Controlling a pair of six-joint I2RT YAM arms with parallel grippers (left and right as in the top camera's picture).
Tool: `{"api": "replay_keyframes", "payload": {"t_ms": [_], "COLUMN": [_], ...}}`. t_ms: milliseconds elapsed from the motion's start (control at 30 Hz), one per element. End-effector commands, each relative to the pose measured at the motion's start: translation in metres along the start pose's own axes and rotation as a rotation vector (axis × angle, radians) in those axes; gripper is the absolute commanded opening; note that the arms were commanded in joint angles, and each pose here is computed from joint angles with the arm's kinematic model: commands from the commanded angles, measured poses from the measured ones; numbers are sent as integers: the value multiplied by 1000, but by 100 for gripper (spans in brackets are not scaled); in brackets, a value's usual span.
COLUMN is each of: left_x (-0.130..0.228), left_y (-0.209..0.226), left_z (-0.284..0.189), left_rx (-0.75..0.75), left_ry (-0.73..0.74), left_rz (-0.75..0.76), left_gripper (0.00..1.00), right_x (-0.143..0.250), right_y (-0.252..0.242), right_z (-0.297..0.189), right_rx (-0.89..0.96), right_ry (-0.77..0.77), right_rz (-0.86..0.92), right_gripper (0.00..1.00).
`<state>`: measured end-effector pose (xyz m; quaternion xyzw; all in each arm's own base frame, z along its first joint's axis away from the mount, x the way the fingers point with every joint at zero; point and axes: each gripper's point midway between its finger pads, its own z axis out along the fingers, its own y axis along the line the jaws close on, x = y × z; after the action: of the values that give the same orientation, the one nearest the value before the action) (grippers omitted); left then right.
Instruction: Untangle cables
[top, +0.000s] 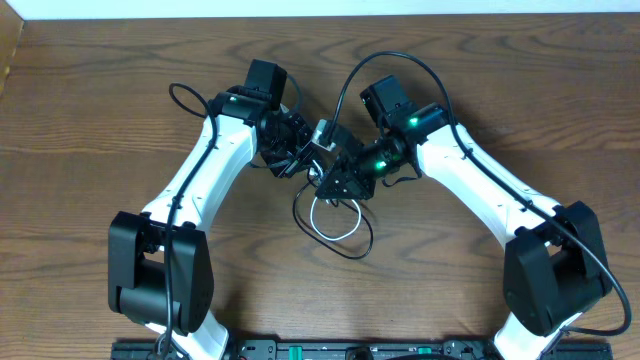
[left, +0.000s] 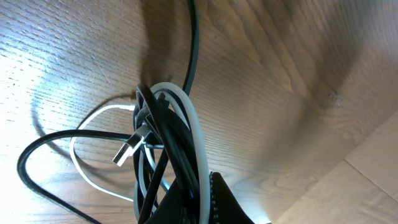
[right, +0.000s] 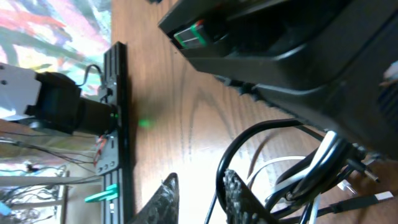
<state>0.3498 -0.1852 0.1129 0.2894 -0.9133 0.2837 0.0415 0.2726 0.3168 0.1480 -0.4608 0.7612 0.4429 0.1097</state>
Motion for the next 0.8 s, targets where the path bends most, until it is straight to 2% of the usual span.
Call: {"api": "replay_keyframes", "payload": {"t_ms": [0, 167, 267, 667, 767], "left_x": [1, 1, 1, 1, 1], "left_y": [-14, -14, -14, -14, -14], "left_z": [-13, -13, -13, -13, -13], "left_rx": [49, 49, 49, 50, 49], "left_ry": [-9, -10, -9, -10, -11], "left_rz": [8, 9, 9, 9, 9], "left_gripper": [7, 7, 7, 8, 8], "right_x": [3, 3, 1, 15, 12], "right_y": [9, 6, 3, -17, -13], "right_z": [4, 4, 5, 29, 31], "right_rx": [-42, -32, -22, -78, -113], "right_ry": [8, 4, -1, 20, 3], "right_rz": [3, -43, -55, 3, 1], "right_gripper": [18, 31, 33, 33, 25]}}
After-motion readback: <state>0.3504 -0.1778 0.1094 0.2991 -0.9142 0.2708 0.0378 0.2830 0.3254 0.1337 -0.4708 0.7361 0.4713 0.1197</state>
